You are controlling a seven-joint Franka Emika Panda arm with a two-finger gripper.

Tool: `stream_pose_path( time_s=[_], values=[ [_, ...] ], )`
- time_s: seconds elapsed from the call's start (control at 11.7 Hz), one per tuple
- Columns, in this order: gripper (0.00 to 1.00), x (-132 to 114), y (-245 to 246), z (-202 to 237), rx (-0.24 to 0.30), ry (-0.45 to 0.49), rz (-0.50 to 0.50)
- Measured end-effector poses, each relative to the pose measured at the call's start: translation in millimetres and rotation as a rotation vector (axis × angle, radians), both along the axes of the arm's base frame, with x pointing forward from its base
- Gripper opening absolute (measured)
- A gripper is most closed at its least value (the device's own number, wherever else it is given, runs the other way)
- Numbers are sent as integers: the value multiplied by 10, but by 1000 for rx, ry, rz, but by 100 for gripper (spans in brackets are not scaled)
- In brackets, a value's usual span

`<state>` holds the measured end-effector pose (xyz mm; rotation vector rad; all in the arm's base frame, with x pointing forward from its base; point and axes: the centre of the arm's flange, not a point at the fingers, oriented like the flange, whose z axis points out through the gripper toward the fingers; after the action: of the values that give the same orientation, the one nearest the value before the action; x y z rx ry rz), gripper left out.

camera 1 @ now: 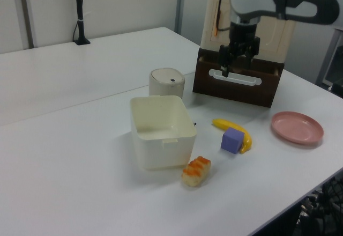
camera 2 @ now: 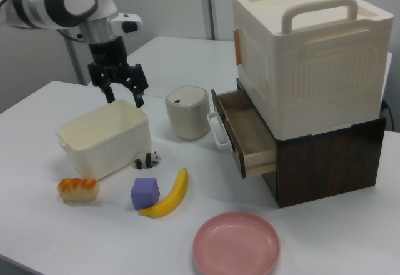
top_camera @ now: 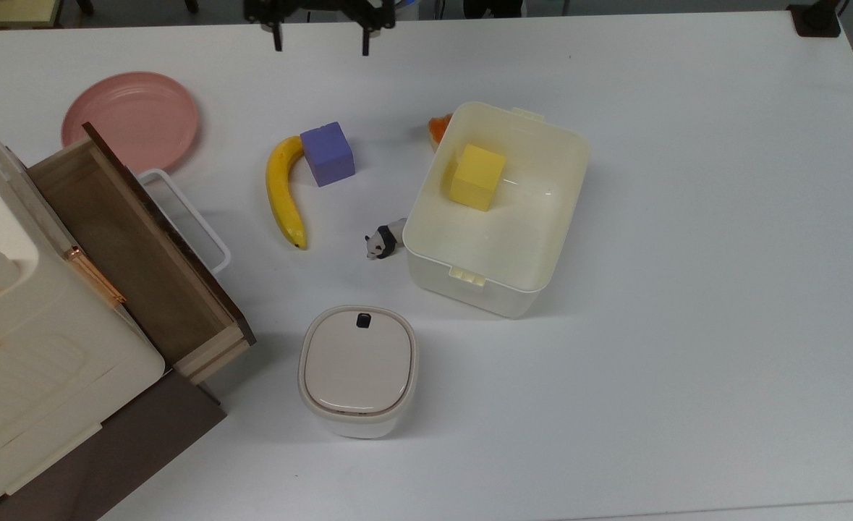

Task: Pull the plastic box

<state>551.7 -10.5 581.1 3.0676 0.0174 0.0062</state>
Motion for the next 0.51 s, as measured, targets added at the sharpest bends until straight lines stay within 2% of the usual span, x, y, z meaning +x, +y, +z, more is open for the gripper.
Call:
stream_pose_path(
  time_s=[0.17,0.51],
  values=[
    [100,-4,-233,187,69,-28,-50],
    [100,9,-91,196,85,-24,-9]
  ],
)
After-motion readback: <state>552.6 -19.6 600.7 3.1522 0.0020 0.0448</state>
